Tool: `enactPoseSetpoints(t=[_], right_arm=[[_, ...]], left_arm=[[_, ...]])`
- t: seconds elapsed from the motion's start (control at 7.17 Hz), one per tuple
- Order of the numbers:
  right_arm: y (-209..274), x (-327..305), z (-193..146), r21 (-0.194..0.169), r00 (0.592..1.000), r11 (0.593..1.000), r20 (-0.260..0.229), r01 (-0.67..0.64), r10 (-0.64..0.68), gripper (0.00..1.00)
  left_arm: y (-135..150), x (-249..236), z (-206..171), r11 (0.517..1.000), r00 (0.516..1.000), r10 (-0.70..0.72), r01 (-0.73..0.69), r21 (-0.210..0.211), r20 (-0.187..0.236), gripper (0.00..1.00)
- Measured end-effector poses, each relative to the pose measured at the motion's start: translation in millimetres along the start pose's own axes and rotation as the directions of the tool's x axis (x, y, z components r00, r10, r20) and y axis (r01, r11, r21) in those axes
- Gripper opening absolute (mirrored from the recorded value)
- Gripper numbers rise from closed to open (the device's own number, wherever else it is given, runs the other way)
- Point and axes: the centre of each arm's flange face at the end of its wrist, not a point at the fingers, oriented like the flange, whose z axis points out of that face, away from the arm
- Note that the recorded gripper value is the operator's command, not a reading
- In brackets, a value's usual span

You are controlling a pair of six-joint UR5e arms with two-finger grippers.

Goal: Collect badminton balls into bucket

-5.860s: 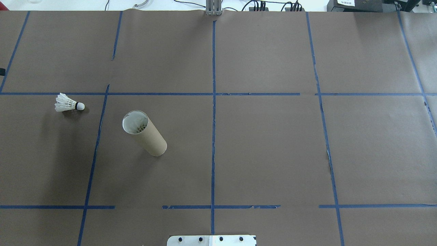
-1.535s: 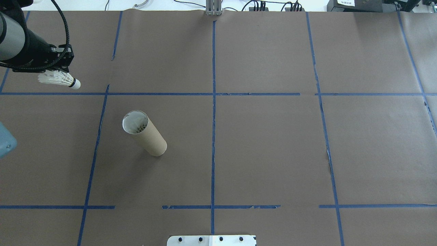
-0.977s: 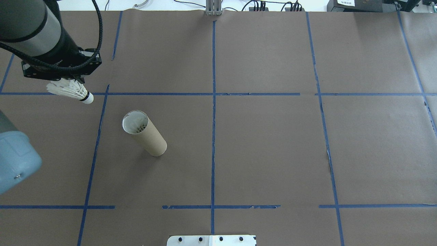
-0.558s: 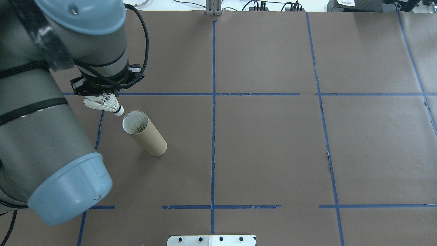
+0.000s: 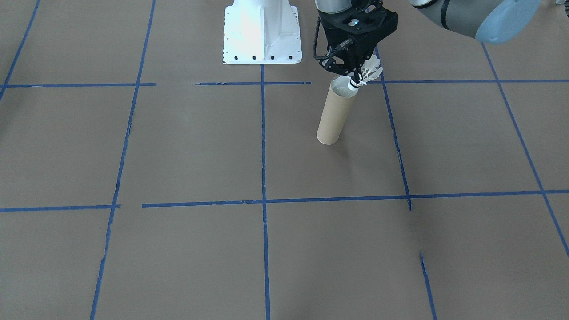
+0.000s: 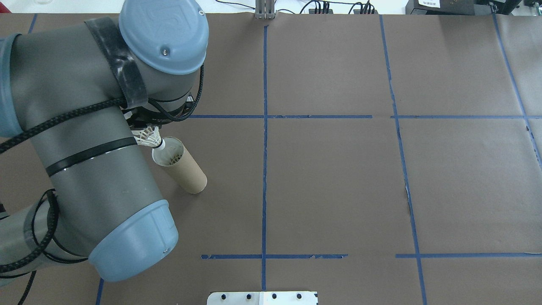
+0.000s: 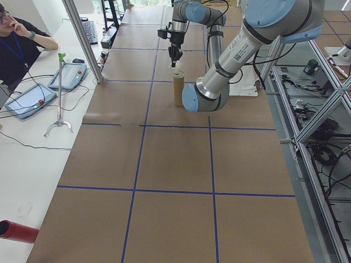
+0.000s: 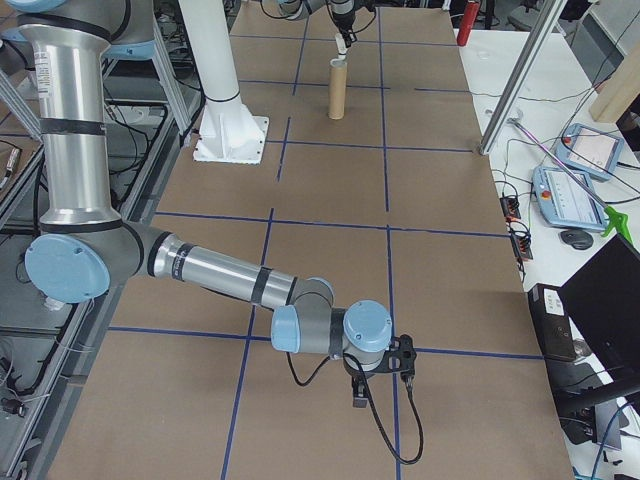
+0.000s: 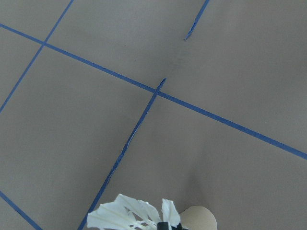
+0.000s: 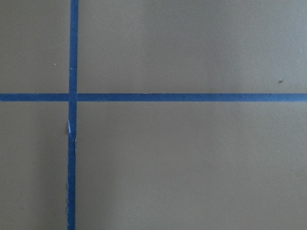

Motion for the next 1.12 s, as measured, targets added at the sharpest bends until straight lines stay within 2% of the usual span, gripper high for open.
enactPoseSetpoints(t=[0.28, 0.42, 0.56, 0.84, 0.98, 1.12], right_arm=[[0, 0, 0, 0.000, 1.000, 1.000, 0.000, 0.000, 0.000, 1.00], [0, 0, 0, 0.000, 1.000, 1.000, 0.000, -0.001, 0.001, 1.00], [0, 0, 0, 0.000, 1.000, 1.000, 0.000, -0.001, 0.001, 1.00], [0, 0, 0, 0.000, 1.000, 1.000, 0.000, 0.000, 0.000, 1.00], [0, 0, 0, 0.000, 1.000, 1.000, 0.000, 0.000, 0.000, 1.00], [0, 0, 0, 0.000, 1.000, 1.000, 0.000, 0.000, 0.000, 1.00]], left_arm=[[7, 7, 7, 1.000, 1.000, 0.001, -0.001, -0.008, 0.013, 0.00], [8, 12, 12, 1.000, 1.000, 0.001, -0.001, -0.011, 0.018, 0.71], [8, 14, 16, 1.000, 1.000, 0.001, -0.001, -0.011, 0.015, 1.00], [7, 16, 15, 1.000, 1.000, 0.006, -0.006, -0.008, -0.009, 1.00], [6, 16, 12, 1.000, 0.999, 0.019, -0.019, -0.005, -0.051, 1.00], [2, 10, 11, 0.998, 0.991, 0.059, -0.059, 0.003, -0.116, 1.00]])
